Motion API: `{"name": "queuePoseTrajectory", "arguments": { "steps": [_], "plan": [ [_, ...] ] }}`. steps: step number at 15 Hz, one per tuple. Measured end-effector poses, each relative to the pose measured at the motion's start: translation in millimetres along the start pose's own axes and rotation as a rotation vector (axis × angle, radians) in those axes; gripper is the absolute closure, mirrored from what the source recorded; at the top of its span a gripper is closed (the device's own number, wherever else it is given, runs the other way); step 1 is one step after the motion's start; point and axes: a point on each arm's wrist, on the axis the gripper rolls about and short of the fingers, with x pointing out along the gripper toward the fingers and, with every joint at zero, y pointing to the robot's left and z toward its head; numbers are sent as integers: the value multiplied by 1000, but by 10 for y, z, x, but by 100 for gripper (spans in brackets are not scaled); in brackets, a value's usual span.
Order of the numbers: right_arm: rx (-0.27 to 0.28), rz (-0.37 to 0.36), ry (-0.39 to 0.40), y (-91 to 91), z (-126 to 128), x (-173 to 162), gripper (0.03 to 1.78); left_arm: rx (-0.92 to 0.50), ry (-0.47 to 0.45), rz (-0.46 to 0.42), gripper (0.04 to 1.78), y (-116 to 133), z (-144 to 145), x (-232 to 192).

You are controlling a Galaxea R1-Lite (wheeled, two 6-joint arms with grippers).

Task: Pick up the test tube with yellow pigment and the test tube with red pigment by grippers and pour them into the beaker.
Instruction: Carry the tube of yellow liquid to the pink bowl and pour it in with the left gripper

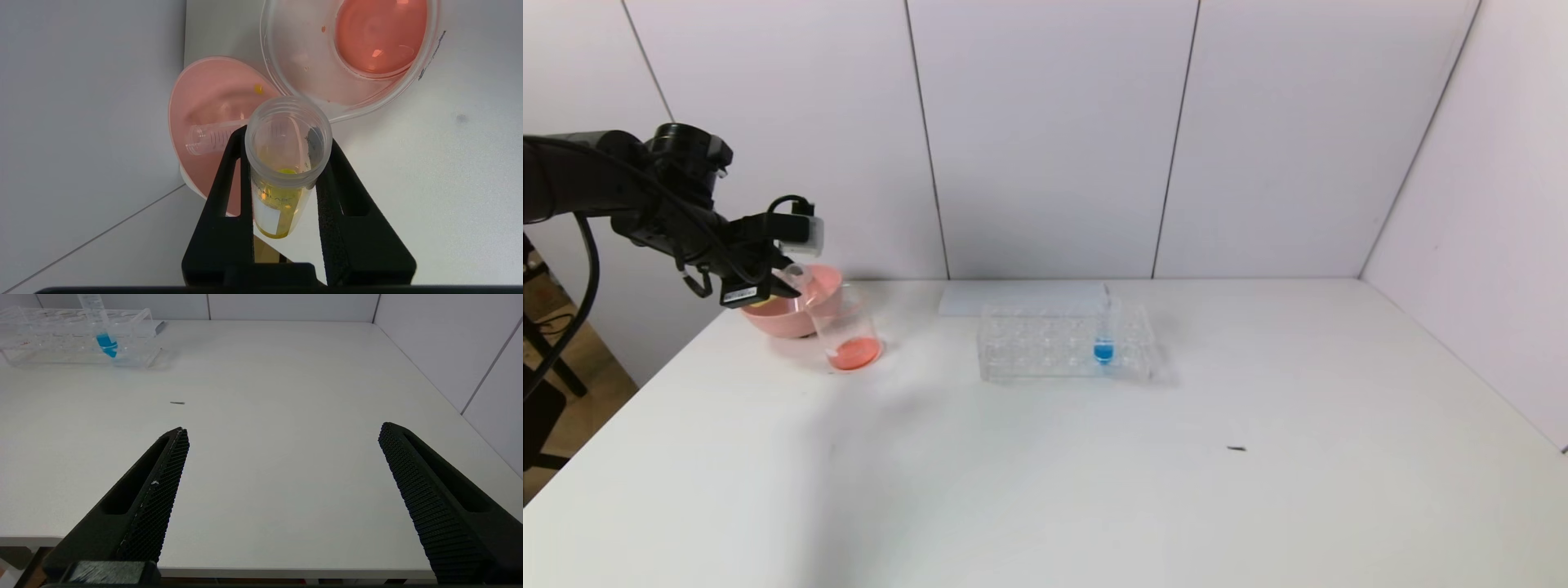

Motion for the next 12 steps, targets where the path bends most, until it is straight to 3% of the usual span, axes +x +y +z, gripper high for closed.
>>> {"name": "queuePoseTrajectory", "arguments": {
  "steps": [9, 12],
  "plan": [
    [0, 0, 0, 0, 0, 0, 11, 50, 34, 1, 136, -10, 95, 32],
    [0, 0, 0, 0, 0, 0, 11, 76, 93, 9, 136, -6, 96, 32]
  ]
}}
